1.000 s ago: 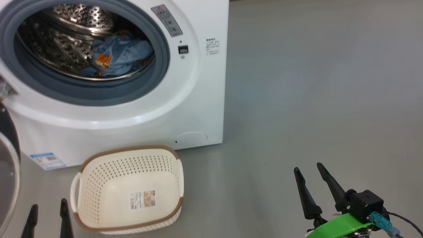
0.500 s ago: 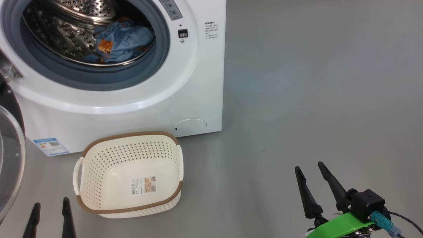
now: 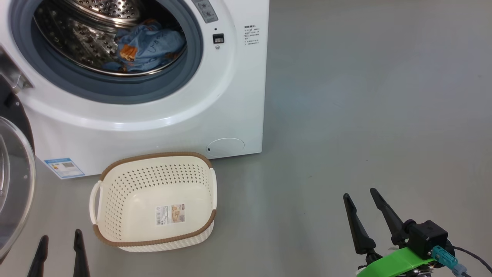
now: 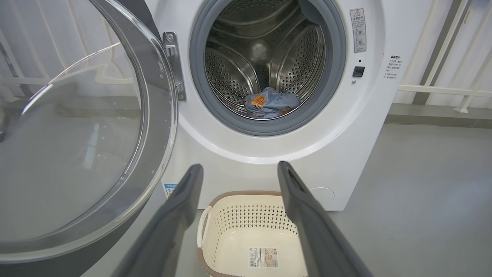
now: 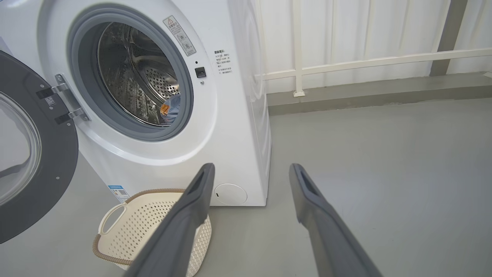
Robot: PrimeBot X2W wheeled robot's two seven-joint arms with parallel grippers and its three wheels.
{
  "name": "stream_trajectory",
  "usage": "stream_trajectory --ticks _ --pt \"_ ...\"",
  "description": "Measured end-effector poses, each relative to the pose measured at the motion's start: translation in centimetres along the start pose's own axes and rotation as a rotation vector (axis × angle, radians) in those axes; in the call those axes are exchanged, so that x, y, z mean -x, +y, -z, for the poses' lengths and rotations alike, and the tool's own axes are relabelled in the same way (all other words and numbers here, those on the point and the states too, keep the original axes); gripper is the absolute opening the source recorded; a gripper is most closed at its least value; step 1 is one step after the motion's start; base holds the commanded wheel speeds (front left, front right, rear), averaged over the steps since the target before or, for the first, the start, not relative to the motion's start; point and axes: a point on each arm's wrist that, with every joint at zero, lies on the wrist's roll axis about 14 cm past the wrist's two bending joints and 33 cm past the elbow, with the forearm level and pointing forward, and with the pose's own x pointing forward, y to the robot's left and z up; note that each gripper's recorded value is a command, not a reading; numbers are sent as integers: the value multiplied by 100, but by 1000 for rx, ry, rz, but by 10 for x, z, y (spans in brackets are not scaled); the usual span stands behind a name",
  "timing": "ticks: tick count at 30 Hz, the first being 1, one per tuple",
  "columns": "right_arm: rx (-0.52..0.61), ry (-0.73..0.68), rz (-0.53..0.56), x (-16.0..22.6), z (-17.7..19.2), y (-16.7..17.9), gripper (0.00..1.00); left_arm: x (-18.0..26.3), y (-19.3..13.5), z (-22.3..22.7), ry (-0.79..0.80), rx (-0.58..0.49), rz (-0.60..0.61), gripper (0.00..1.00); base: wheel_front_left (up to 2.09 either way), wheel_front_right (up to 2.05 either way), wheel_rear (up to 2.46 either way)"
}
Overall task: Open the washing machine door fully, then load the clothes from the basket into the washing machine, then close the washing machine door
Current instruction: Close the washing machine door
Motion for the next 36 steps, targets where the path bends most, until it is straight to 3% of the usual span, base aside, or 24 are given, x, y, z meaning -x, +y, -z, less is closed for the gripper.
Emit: stream_trajectory --ticks 14,36 --pt "1 8 -61 -11 4 19 100 15 17 -3 -8 4 -55 100 0 0 0" --pt "-9 15 -274 -24 6 91 100 73 71 -17 -62 19 -247 100 0 0 0"
